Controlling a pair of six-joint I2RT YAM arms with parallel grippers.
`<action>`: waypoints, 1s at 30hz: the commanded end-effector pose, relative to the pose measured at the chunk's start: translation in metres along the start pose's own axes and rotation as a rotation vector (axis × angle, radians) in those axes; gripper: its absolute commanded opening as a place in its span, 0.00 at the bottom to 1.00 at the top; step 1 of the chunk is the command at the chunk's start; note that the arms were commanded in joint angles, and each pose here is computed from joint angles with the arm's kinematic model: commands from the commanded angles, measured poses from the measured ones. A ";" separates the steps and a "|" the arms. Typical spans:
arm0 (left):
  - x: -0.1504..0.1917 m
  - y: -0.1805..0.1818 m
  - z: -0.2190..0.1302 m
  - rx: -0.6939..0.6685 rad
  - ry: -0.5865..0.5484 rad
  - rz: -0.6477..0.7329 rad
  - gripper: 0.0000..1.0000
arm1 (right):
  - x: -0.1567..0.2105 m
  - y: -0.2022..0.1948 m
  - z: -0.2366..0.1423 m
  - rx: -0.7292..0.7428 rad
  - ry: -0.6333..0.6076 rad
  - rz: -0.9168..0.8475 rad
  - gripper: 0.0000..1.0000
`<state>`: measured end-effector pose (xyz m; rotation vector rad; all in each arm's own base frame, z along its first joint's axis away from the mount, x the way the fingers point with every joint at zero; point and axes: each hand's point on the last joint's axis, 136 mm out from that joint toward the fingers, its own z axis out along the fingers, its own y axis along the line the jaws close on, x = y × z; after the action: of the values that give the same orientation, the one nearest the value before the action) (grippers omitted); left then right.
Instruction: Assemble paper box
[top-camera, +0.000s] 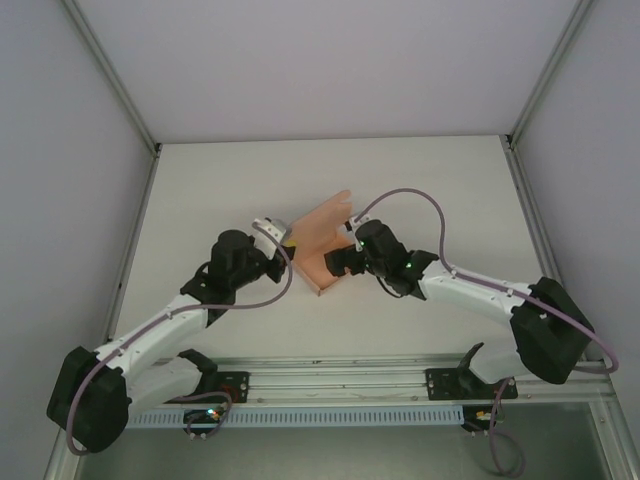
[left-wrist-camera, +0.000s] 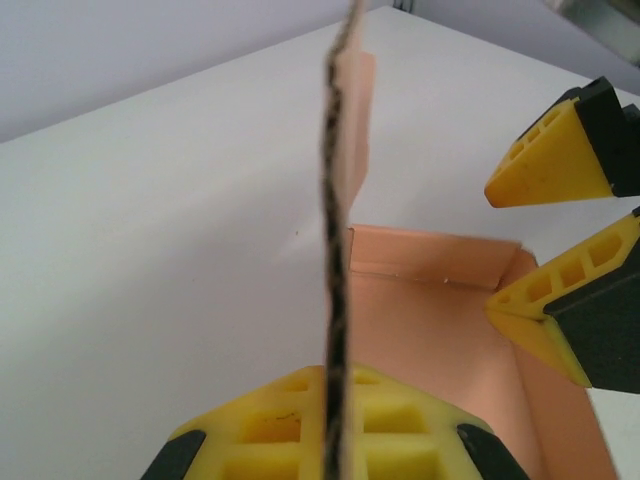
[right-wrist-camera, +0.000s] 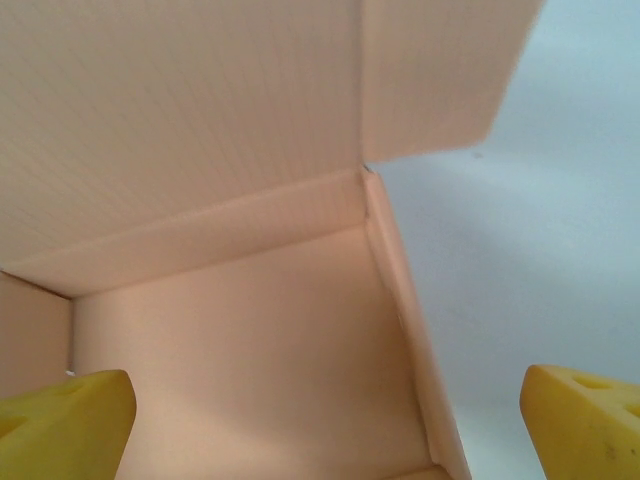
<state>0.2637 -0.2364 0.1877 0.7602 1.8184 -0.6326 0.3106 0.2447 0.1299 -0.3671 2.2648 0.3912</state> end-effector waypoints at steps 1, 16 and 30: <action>-0.011 -0.015 -0.003 0.076 -0.071 0.066 0.00 | 0.007 -0.018 -0.013 0.068 0.002 0.013 1.00; 0.037 -0.034 0.032 0.339 0.151 0.146 0.14 | 0.010 -0.055 -0.076 0.080 -0.057 -0.071 1.00; 0.030 -0.015 0.016 0.211 0.246 0.184 0.66 | -0.003 -0.040 -0.064 -0.084 0.158 -0.370 1.00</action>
<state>0.2539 -0.2607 0.1484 1.1492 1.8696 -0.7166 0.2930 0.1792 0.1730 -0.6729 2.2439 0.2909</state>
